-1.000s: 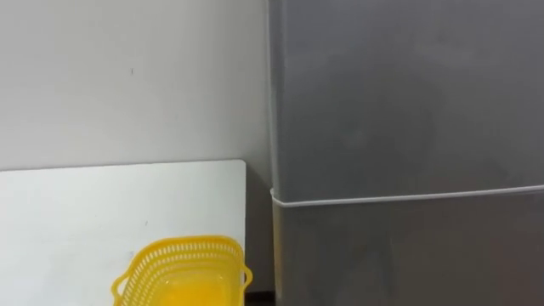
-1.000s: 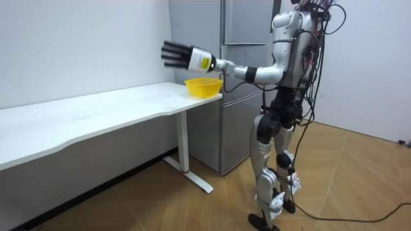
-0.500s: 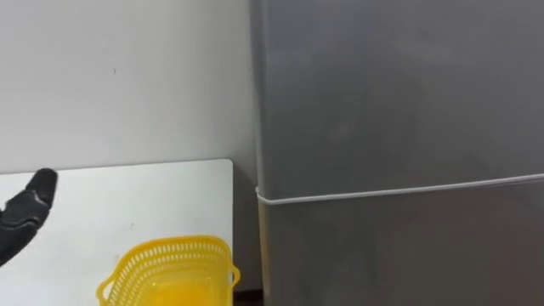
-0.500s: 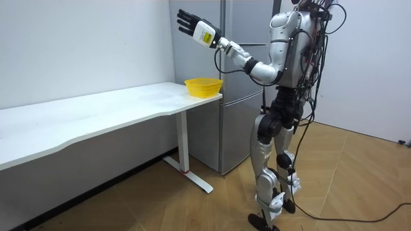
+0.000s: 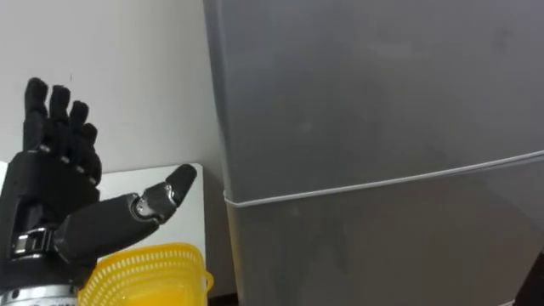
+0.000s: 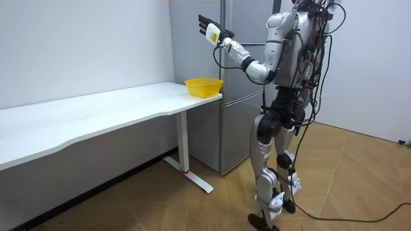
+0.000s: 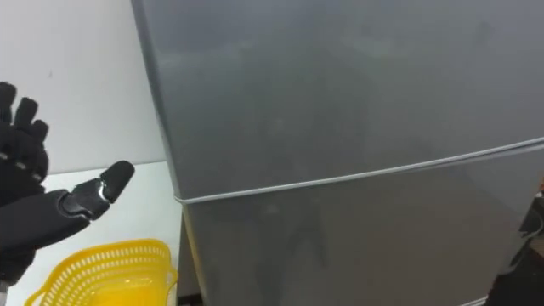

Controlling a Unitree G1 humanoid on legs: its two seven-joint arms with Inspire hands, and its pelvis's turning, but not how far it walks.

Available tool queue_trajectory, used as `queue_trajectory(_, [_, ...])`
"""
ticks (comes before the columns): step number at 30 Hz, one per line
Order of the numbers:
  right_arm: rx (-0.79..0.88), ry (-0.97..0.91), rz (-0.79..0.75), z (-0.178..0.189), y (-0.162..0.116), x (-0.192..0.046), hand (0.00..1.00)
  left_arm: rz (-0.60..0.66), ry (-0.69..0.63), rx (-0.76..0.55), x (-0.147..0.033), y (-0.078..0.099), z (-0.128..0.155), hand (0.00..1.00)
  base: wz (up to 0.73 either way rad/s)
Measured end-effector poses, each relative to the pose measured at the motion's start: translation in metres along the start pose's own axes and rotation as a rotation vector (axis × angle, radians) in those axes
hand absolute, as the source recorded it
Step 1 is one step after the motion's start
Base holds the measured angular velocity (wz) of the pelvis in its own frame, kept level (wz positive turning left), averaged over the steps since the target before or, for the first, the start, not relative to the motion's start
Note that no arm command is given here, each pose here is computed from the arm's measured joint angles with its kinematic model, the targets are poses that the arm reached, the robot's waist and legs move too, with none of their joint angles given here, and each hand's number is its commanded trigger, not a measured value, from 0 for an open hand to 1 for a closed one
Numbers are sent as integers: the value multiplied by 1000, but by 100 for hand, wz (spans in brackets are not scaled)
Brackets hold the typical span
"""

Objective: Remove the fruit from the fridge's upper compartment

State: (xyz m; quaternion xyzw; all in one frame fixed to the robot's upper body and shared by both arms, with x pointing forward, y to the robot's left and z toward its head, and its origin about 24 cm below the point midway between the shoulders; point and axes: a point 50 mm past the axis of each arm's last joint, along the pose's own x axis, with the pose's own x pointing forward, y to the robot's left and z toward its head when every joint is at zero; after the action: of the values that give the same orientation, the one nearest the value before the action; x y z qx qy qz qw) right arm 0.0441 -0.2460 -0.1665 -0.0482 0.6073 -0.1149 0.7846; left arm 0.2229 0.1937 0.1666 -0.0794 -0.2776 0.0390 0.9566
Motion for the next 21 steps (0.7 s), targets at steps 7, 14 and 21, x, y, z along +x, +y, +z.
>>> queue_trajectory(7, [-3, -1, 10, 3, 1, 0, 0, -77, 36, 4, 0, -4, -3, 0, -1])
queue_trajectory(14, [-3, -1, 11, 4, 1, 1, 0, -116, 59, 5, 1, -7, -5, 0, 0])
queue_trajectory(21, [-2, 1, 9, 4, 0, 1, 0, -131, 62, 5, 2, -8, -6, 0, 0])
